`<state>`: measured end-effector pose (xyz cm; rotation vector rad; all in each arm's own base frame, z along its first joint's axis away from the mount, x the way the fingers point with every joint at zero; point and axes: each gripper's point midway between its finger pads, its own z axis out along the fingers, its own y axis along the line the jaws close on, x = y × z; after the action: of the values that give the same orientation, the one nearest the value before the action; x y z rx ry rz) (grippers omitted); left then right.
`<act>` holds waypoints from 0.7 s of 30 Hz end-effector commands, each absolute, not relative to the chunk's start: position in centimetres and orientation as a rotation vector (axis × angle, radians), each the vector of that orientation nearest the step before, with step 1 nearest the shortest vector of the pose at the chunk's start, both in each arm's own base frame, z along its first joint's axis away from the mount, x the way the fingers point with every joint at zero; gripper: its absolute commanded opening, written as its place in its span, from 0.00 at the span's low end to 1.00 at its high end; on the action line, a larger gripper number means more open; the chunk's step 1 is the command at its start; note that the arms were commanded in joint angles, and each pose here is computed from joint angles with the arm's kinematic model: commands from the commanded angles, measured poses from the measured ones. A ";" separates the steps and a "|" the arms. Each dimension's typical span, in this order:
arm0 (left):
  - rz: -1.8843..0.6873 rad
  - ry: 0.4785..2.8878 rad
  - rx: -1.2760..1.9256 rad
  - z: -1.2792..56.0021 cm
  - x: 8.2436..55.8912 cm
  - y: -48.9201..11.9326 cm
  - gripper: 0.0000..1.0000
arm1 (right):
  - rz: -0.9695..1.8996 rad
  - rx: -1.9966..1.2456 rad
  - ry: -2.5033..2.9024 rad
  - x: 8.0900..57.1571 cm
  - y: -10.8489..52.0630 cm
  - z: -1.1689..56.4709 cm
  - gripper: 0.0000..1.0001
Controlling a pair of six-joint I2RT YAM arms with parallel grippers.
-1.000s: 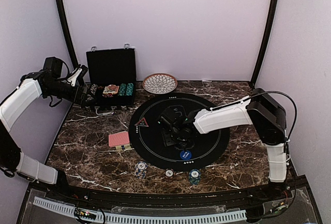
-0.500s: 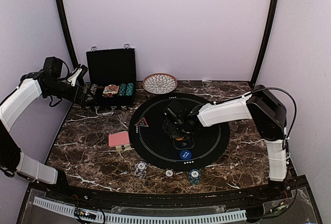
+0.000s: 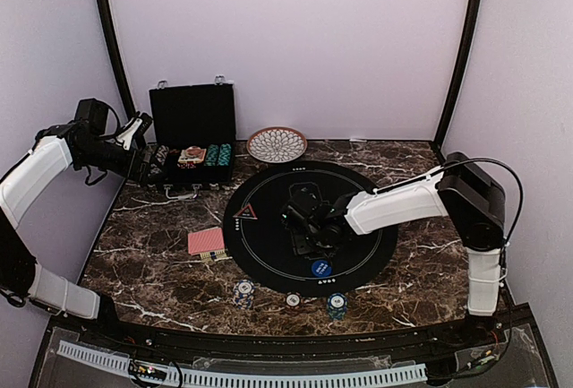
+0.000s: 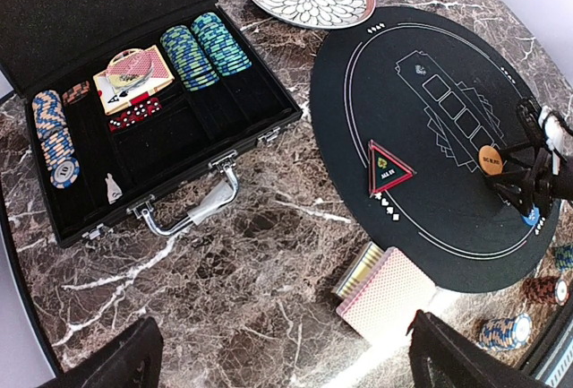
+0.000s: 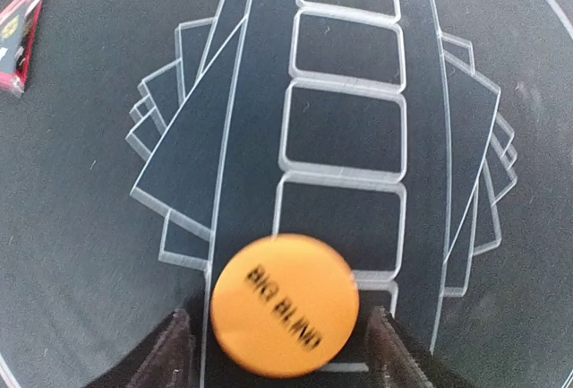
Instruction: Distribute texas hold em gaming equipment
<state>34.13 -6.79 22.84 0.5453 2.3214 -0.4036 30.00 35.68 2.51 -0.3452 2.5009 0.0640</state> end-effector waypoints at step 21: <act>-0.368 2.292 0.562 24.9 33.4 -6.6 0.99 | 0.023 -0.172 2.519 34.4 33.2 1.3 0.35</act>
<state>33.96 -6.67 23.14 0.5510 2.3264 -0.3919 33.01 34.47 2.59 -0.1841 2.5012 0.0837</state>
